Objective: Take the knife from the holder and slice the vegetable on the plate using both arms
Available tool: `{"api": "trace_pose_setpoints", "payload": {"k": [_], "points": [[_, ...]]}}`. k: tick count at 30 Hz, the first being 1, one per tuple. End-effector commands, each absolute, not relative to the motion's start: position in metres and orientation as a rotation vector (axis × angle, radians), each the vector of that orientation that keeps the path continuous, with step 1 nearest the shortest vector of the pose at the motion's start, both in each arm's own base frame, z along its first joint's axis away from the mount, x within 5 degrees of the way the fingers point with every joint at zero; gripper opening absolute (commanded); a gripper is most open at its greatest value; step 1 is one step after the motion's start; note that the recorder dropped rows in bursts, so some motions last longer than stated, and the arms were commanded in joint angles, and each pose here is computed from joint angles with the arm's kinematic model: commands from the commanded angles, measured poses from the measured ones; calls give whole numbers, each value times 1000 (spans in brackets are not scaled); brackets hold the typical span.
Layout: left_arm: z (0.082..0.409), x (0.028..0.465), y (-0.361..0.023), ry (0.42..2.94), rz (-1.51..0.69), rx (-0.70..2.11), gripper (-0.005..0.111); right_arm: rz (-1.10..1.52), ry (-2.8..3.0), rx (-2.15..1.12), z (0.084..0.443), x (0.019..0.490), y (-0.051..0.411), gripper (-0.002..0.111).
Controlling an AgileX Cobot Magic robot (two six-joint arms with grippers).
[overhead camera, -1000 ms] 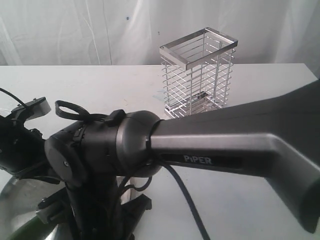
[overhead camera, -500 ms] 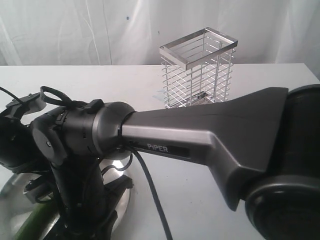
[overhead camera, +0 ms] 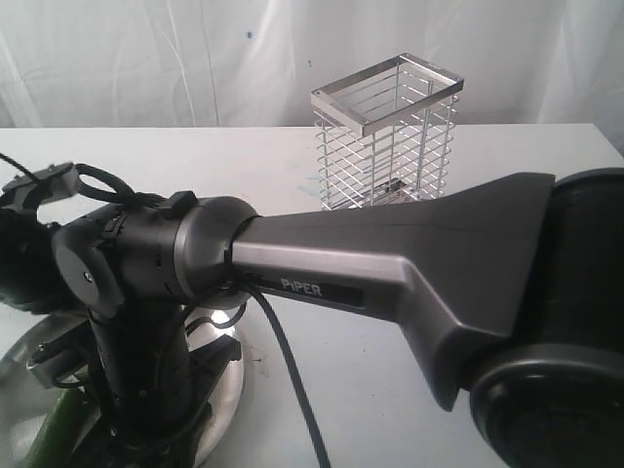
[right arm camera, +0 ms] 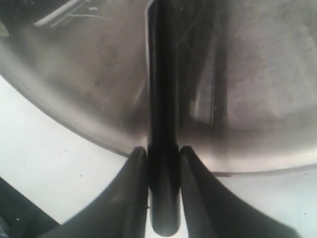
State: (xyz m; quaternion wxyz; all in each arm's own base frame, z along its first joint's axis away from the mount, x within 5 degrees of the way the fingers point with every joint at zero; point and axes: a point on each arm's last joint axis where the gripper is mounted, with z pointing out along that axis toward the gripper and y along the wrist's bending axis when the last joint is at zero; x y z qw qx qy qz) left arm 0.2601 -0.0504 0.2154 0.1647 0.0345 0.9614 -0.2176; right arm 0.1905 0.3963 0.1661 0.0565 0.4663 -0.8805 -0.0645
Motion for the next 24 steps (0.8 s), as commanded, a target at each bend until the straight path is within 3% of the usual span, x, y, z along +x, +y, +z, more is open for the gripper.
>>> {"api": "trace_pose_setpoints", "payload": {"k": [1,10,24], "points": [[240,271,-55,2646,-732,18,1,-214,-2669,1434,168,194,397,0],[231,267,-9,2715,-678,-353,1,-214,-2666,1440,168,195,396,0],[190,239,-6,2848,-568,-324,1,-216,-2658,1458,168,196,396,0]]}}
